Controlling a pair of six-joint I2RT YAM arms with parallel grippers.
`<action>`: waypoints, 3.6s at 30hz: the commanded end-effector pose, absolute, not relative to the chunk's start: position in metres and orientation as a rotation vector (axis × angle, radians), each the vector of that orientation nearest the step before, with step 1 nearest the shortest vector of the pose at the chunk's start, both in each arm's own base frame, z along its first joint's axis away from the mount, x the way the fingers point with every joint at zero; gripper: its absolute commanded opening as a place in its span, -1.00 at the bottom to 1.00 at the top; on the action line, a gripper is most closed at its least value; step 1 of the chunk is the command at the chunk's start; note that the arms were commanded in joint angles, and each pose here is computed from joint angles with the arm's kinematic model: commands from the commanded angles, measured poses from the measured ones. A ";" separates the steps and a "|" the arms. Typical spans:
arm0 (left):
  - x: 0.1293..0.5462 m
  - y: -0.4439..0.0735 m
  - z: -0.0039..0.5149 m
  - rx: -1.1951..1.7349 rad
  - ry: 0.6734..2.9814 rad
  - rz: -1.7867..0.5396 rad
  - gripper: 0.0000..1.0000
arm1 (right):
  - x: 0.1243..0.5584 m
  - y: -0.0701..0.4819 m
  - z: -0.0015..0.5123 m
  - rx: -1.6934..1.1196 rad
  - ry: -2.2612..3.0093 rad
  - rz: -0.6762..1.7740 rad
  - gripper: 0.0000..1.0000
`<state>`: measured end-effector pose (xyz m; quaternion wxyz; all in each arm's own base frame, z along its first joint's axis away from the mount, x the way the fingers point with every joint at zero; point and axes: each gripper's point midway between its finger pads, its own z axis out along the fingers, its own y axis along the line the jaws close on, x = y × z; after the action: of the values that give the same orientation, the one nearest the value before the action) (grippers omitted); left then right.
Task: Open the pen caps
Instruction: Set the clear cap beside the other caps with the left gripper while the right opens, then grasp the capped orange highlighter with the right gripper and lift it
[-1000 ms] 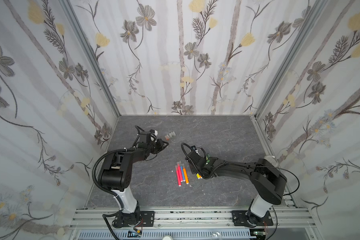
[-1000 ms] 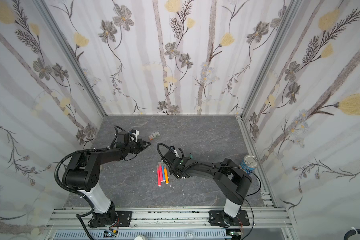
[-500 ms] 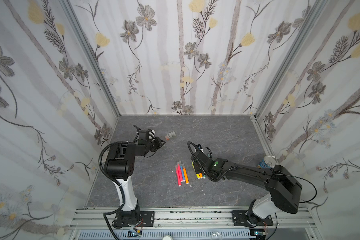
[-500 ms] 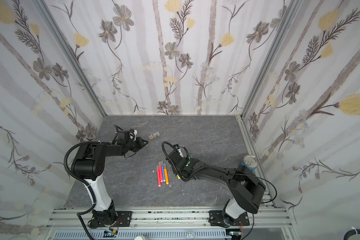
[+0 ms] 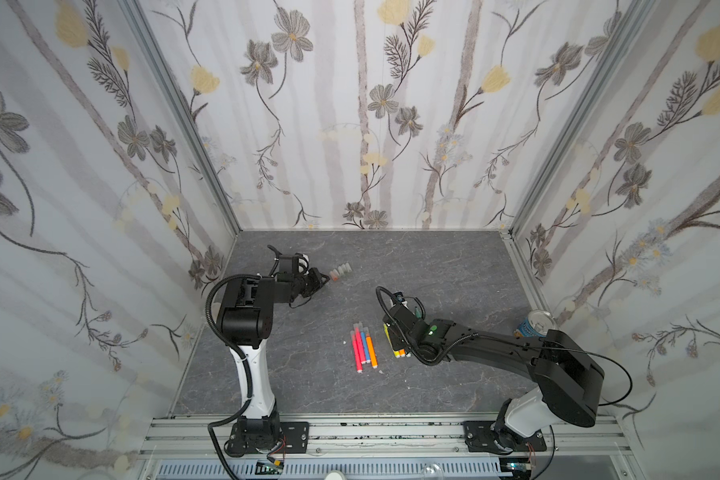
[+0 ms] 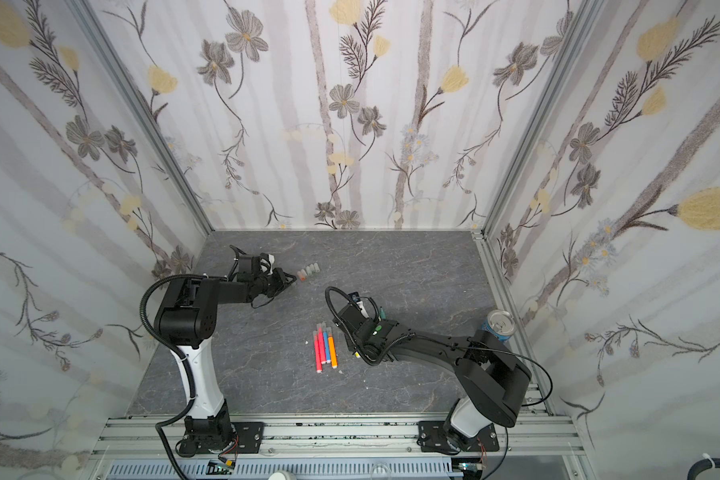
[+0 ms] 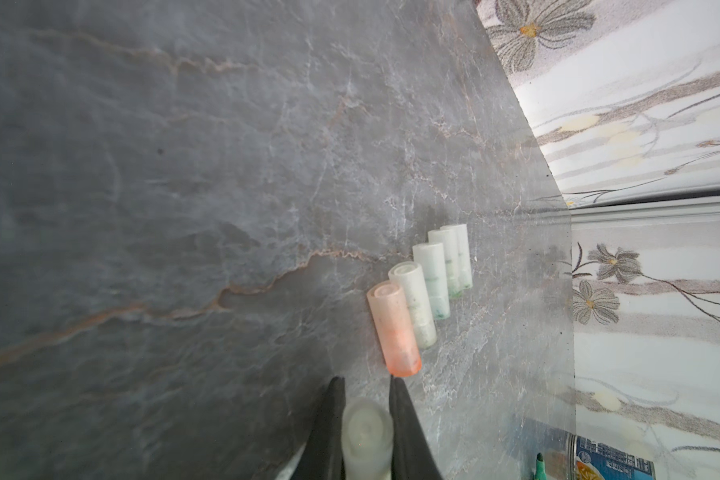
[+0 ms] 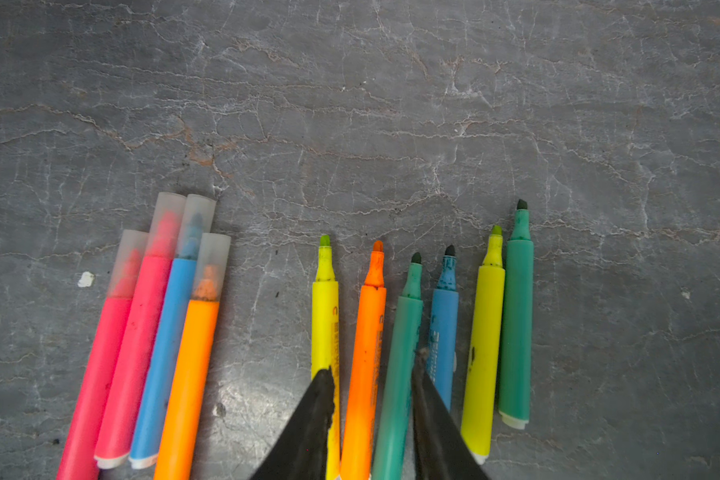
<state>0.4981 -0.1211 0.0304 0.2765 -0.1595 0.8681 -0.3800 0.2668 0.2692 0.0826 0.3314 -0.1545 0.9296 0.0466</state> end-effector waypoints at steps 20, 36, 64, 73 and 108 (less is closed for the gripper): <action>0.503 -0.118 0.019 -0.457 2.345 -0.997 -0.53 | 0.262 0.266 0.079 -0.363 2.427 0.169 -0.34; 0.480 -0.117 0.071 -0.434 2.250 -1.022 -0.50 | 0.257 0.273 0.076 -0.379 2.434 0.220 -0.33; 0.429 -0.118 0.147 -0.321 2.155 -0.962 -0.48 | 0.240 0.347 0.045 -0.506 2.503 0.276 -0.31; 0.426 -0.119 0.140 -0.313 2.172 -0.960 -0.48 | 0.236 0.350 0.033 -0.523 2.528 0.270 -0.31; 0.400 -0.208 0.174 0.009 2.257 -1.125 -0.40 | 0.249 0.309 0.089 -0.407 2.401 0.424 -1.00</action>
<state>0.4082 -0.1956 0.1635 0.3121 -0.0220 0.8565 -0.4106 0.2412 0.3103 0.0702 0.3068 -0.1649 0.9286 0.1281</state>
